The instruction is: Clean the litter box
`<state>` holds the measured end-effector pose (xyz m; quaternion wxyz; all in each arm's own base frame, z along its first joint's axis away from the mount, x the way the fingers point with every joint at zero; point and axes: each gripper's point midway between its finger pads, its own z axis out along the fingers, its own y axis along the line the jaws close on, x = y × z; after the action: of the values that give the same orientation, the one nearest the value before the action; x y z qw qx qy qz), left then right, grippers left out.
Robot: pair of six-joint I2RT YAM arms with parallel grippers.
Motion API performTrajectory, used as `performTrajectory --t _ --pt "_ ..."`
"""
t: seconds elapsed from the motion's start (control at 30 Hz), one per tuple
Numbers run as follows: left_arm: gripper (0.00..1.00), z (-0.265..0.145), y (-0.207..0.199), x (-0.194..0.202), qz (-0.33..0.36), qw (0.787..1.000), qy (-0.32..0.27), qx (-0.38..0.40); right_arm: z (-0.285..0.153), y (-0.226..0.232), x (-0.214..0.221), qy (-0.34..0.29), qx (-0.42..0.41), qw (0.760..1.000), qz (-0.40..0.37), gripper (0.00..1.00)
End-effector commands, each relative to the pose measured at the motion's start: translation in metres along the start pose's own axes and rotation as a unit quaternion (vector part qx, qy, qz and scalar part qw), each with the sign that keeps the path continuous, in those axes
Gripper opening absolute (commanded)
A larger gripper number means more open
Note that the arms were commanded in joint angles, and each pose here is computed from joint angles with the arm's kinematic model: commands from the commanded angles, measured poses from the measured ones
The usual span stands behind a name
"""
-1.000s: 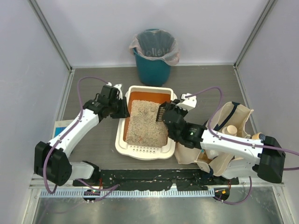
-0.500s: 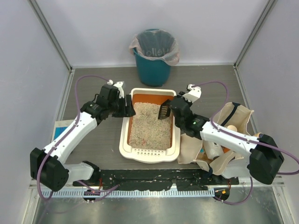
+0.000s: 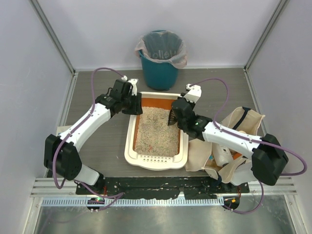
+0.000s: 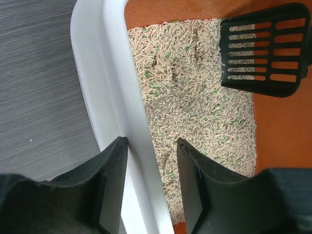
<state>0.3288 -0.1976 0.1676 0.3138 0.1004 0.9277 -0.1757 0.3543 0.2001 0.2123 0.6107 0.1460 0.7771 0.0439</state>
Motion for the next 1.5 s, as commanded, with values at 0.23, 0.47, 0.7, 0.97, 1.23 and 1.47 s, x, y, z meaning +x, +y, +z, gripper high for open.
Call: performTrajectory --t 0.23,0.47,0.7,0.97,1.23,1.47 --pt "0.31 0.000 -0.003 0.002 0.013 1.000 -0.012 0.018 0.024 -0.007 0.029 0.027 -0.001 0.997 0.079 0.01" --pt "0.24 0.003 -0.001 0.006 0.014 1.000 -0.006 0.015 0.029 -0.005 0.054 0.051 -0.025 0.994 0.091 0.01" --pt "0.20 0.005 -0.003 0.008 0.012 1.000 0.000 0.022 0.030 0.012 0.068 0.063 -0.050 0.995 0.063 0.01" --pt "0.16 0.004 -0.004 0.007 0.013 1.000 -0.001 0.024 0.026 0.023 0.095 0.081 -0.051 0.995 0.040 0.01" --pt "0.12 0.005 -0.005 0.008 0.014 1.000 0.002 0.026 0.022 0.027 0.117 0.089 -0.039 0.993 0.064 0.01" --pt "0.09 0.007 -0.006 0.009 0.013 1.000 0.005 0.029 0.023 0.030 0.141 0.102 -0.034 0.991 0.077 0.01"
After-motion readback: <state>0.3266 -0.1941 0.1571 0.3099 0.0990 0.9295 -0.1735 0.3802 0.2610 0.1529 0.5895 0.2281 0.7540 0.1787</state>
